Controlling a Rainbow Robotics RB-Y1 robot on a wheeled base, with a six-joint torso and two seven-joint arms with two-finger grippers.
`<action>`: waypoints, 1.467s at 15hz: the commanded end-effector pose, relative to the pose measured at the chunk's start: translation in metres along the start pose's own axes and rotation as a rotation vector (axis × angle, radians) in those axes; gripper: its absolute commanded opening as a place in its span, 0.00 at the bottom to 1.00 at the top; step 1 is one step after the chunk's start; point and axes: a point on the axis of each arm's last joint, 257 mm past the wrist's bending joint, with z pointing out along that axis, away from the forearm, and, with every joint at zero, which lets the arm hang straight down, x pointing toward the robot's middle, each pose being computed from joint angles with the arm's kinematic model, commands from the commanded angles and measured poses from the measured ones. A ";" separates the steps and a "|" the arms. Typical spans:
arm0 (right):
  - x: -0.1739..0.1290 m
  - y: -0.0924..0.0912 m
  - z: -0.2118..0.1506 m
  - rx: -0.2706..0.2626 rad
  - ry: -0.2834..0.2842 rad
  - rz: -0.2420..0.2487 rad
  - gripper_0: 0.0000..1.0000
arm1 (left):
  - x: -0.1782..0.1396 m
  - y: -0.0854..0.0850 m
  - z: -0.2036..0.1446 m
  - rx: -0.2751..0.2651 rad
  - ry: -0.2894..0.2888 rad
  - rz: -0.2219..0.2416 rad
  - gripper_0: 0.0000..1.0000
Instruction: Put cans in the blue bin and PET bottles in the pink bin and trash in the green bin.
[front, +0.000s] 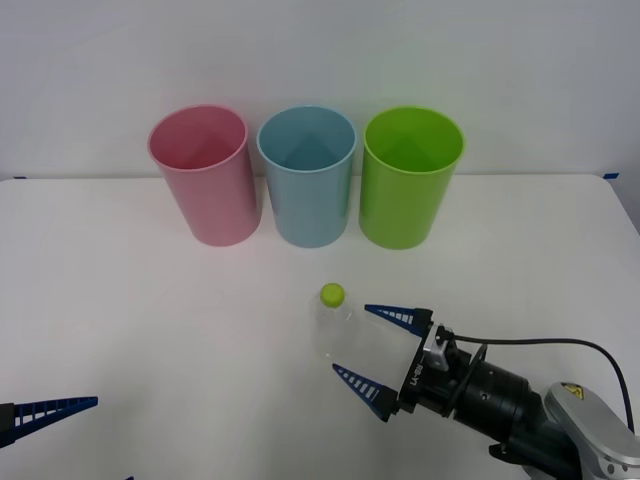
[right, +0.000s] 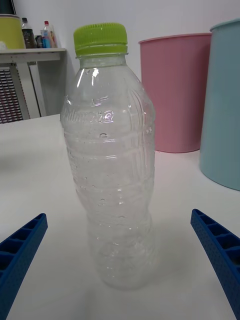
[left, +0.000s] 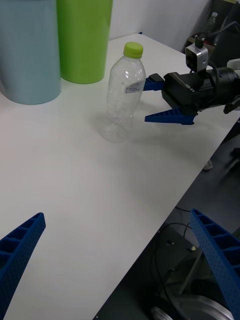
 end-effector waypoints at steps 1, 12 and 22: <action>-0.003 -0.001 0.012 0.005 -0.002 -0.004 1.00 | 0.000 0.000 0.000 0.000 0.000 0.000 1.00; -0.003 0.004 0.042 0.005 0.016 -0.006 1.00 | 0.000 0.000 0.000 0.000 0.000 0.000 1.00; -0.005 0.004 0.048 0.002 0.019 -0.006 1.00 | 0.000 0.000 0.000 0.000 0.000 0.000 1.00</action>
